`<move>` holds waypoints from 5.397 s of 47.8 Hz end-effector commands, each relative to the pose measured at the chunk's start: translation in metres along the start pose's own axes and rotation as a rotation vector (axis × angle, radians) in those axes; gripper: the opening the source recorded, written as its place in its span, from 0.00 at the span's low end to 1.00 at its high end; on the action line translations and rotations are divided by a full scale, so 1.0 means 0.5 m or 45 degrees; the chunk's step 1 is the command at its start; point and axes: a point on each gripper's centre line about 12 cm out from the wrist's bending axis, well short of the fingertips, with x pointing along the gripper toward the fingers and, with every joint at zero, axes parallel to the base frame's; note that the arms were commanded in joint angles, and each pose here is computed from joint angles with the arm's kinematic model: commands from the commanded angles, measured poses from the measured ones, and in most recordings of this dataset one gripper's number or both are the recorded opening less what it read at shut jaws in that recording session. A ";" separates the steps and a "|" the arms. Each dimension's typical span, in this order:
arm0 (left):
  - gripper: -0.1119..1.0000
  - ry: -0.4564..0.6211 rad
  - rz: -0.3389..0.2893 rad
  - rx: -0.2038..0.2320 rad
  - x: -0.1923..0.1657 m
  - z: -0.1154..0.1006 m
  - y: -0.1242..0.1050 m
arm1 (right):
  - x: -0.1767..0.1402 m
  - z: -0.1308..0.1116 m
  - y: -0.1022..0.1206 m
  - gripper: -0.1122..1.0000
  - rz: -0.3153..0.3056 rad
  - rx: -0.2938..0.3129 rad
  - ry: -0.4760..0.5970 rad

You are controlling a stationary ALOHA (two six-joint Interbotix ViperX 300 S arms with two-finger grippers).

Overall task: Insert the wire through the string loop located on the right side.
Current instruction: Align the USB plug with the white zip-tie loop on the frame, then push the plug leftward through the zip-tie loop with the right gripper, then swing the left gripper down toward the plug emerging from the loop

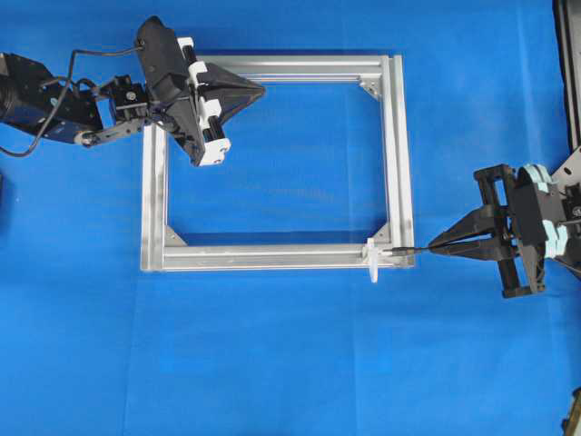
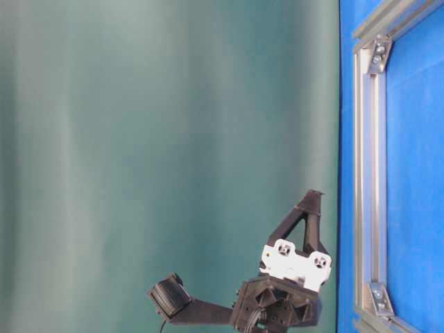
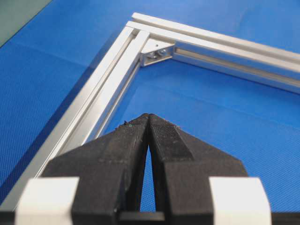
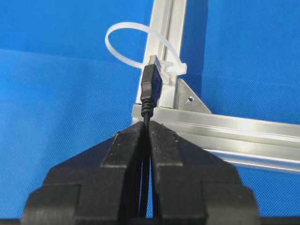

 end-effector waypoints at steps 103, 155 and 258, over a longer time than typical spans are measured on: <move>0.10 -0.062 -0.011 0.010 -0.005 0.032 -0.005 | 0.002 0.011 0.001 0.07 0.002 -0.005 -0.031; 0.10 -0.060 -0.011 0.014 -0.005 0.032 -0.005 | 0.137 0.063 0.022 0.07 -0.001 -0.037 -0.061; 0.10 0.040 -0.576 0.126 -0.017 0.029 -0.384 | 0.146 0.069 0.020 0.07 -0.010 -0.031 -0.073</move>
